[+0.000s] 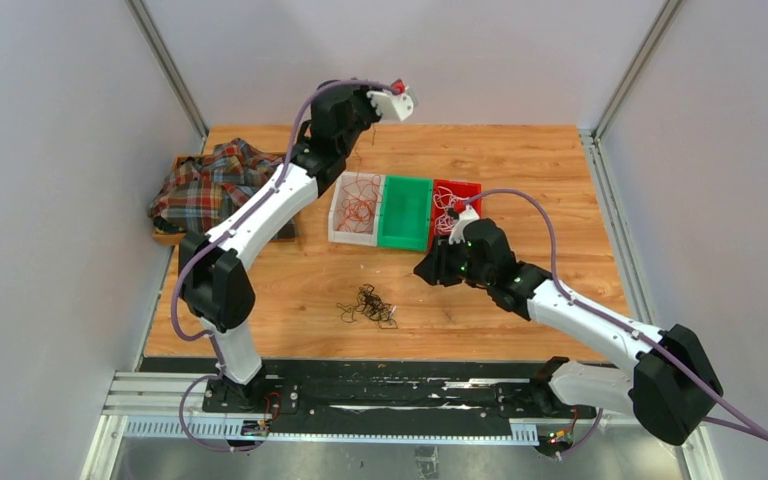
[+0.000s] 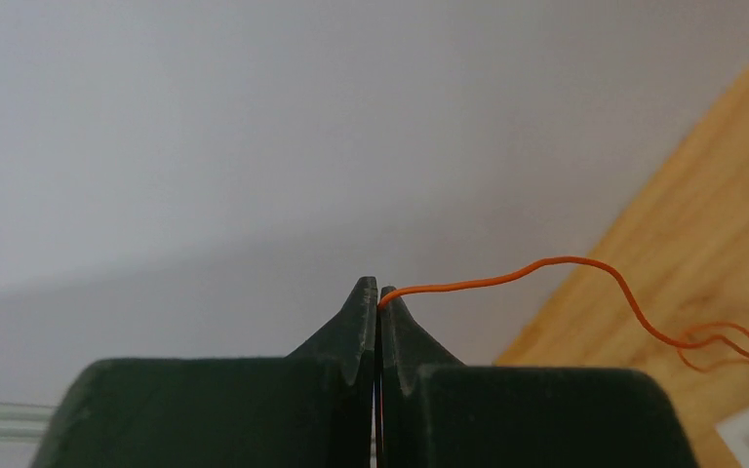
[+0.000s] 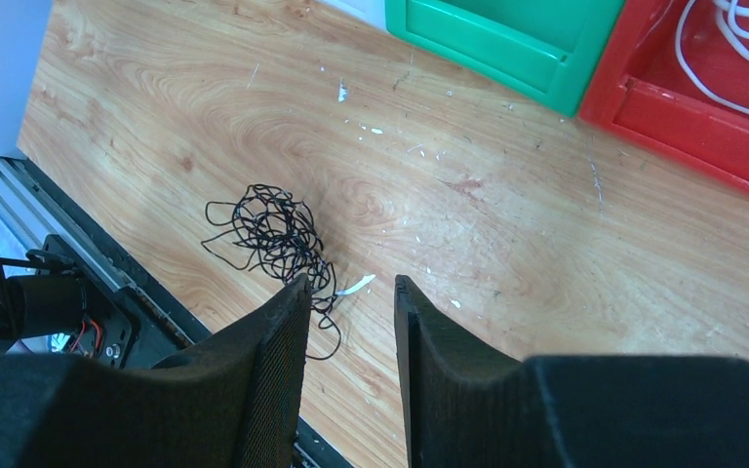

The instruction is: Untangle the cables

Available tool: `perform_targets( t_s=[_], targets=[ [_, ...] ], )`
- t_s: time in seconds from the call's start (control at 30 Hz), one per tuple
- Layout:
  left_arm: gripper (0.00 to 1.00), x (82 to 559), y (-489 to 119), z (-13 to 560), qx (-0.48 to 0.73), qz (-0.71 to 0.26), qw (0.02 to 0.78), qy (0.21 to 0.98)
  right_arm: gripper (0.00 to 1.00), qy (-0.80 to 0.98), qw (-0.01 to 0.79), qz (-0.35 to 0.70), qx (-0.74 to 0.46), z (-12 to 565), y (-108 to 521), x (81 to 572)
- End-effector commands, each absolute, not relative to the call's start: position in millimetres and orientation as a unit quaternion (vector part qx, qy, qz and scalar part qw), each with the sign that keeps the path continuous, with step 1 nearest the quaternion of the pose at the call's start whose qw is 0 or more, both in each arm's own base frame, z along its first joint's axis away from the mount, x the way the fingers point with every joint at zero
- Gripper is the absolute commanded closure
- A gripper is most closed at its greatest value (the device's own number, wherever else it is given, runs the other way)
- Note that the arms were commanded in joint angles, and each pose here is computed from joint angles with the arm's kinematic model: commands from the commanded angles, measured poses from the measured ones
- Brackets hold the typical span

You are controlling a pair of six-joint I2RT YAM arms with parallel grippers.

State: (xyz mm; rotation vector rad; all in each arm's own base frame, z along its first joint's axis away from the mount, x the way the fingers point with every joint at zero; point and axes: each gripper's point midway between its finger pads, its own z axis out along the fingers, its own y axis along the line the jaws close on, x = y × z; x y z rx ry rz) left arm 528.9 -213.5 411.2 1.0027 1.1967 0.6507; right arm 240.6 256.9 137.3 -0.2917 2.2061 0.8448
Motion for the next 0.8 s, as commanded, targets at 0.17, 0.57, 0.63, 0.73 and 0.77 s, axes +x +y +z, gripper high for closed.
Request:
perform_targets(
  t_s=[0.17, 0.57, 0.63, 0.73, 0.77],
  targets=[
    [1.0, 490, -196, 296, 0.477, 0.188, 0.549, 0.661, 0.63, 0.869, 0.376, 0.309, -0.089, 132, 237, 244],
    [1.0, 437, -198, 209, 0.452, 0.062, 0.438, 0.775, 0.64, 0.872, 0.375, 0.302, -0.082, 130, 231, 245],
    [1.0, 432, -194, 195, 0.451, 0.063, 0.425, 0.782, 0.64, 0.874, 0.374, 0.3, -0.081, 127, 230, 244],
    [1.0, 437, -190, 187, 0.441, 0.078, 0.431, 0.784, 0.64, 0.875, 0.372, 0.3, -0.08, 126, 229, 243],
    [1.0, 441, -190, 188, 0.437, 0.082, 0.437, 0.781, 0.64, 0.875, 0.371, 0.299, -0.079, 125, 228, 243]
  ],
)
